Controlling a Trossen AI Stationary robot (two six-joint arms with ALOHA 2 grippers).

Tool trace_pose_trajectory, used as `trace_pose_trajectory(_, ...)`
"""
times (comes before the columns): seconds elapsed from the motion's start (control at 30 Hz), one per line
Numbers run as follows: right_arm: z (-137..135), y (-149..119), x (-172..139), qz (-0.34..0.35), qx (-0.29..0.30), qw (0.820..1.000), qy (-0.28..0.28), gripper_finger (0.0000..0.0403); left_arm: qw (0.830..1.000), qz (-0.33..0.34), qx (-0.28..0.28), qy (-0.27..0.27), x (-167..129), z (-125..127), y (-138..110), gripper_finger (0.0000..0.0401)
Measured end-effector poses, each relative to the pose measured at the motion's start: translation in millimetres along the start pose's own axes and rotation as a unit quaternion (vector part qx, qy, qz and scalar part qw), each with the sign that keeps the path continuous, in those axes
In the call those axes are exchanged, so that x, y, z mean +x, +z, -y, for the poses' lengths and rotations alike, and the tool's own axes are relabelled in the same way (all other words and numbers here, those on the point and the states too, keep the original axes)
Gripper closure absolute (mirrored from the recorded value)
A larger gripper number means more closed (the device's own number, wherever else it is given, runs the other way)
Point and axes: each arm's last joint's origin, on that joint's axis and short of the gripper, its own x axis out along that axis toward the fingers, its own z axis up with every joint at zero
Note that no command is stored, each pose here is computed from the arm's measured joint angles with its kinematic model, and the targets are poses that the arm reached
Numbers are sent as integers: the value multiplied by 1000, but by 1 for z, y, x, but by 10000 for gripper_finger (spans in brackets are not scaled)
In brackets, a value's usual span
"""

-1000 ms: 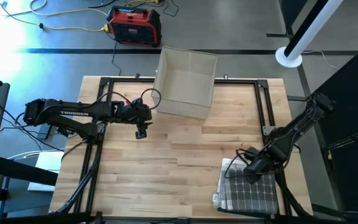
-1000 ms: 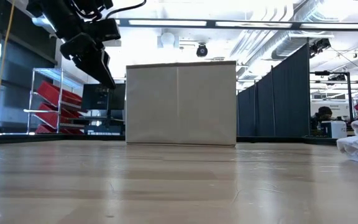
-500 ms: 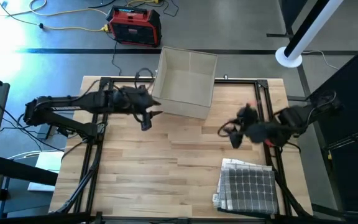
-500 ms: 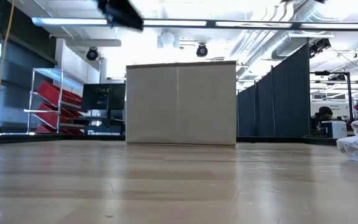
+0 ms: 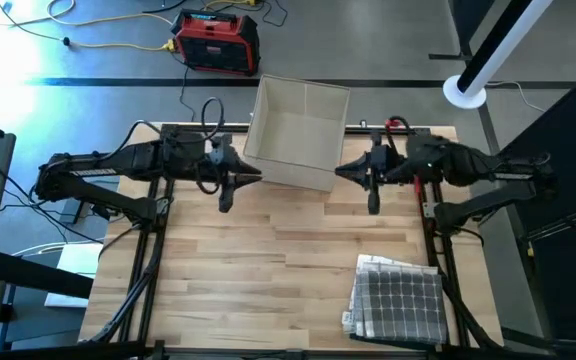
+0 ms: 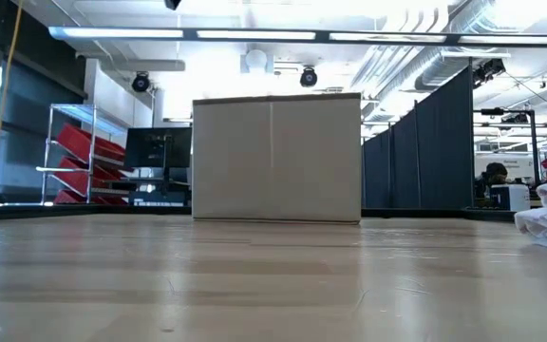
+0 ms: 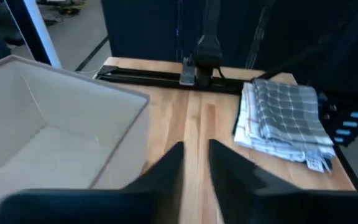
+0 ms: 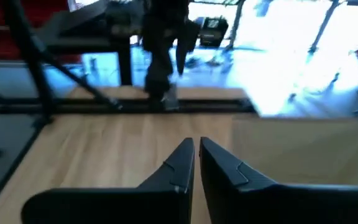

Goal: Fold towel
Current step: Return to Home Position

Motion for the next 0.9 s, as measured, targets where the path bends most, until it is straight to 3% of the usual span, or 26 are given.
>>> trace_pose_trajectory(0.1,7,-25,0,-2,20,1000,12,399,1000,-10,-16,8,-8,0,-17,391)
trace_pose_trajectory(0.23,16,-62,-12,-14,57,998,-12,400,999,-10,-36,14,-20,-1,-46,388)
trace_pose_trajectory(0.37,21,-90,-39,3,92,996,-20,402,998,-14,-64,12,-30,-4,-79,399)
trace_pose_trajectory(0.5,18,-116,-70,44,134,990,-23,403,991,33,-130,8,-35,-6,-110,397)
trace_pose_trajectory(0.77,11,-159,-104,94,265,960,-7,403,984,38,-172,27,-35,-9,-145,396)
trace_pose_trajectory(0.9,9,-168,-111,90,350,933,7,403,974,9,-225,-4,-32,-7,-152,396)
